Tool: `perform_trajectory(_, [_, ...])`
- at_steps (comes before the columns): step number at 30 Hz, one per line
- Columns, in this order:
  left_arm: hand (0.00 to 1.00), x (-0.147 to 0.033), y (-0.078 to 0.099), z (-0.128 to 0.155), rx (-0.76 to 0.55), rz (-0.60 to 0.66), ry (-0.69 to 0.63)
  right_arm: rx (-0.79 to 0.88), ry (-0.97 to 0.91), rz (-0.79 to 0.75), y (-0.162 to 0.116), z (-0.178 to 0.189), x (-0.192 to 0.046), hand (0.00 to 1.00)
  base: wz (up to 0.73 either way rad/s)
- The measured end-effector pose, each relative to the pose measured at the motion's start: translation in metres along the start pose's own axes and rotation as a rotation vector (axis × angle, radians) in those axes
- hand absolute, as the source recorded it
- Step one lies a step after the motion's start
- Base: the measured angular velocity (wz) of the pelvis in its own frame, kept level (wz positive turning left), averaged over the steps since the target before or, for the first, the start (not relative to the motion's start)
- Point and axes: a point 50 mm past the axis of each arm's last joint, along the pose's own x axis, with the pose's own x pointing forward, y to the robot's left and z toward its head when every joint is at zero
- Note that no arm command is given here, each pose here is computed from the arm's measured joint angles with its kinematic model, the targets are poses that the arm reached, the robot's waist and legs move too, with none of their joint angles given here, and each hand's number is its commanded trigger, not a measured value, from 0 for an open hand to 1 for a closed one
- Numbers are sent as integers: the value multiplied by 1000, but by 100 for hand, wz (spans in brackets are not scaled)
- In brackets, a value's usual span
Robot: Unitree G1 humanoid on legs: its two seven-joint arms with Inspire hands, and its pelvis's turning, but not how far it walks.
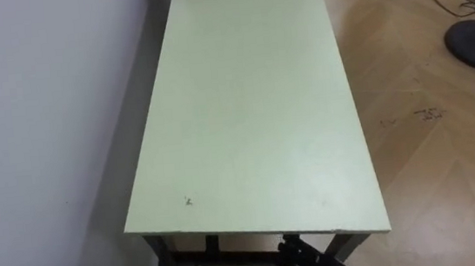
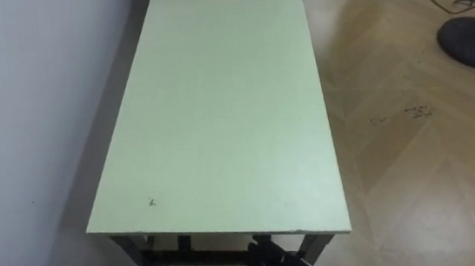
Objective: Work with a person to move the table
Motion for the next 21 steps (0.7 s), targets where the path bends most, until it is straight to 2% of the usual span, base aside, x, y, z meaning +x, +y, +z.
perform_trajectory(6, [0, 0, 9, -4, -3, 45, 9, -65, 122, -99, -20, -18, -5, 0, 2])
perform_trajectory(10, [0, 0, 24, -7, -16, 119, 30, -35, 173, -207, -40, -25, -10, 0, -3])
perform_trajectory(14, [0, -9, 45, -19, -64, 223, 69, 16, 209, -326, -57, -35, -21, 0, 0])
perform_trajectory(16, [0, -18, 59, -33, -110, 322, 98, 45, 222, -396, -64, -41, -27, 0, 0])
perform_trajectory(21, [0, -36, 79, -51, -110, 464, 143, 83, 277, -506, -73, -62, -45, 0, -1])
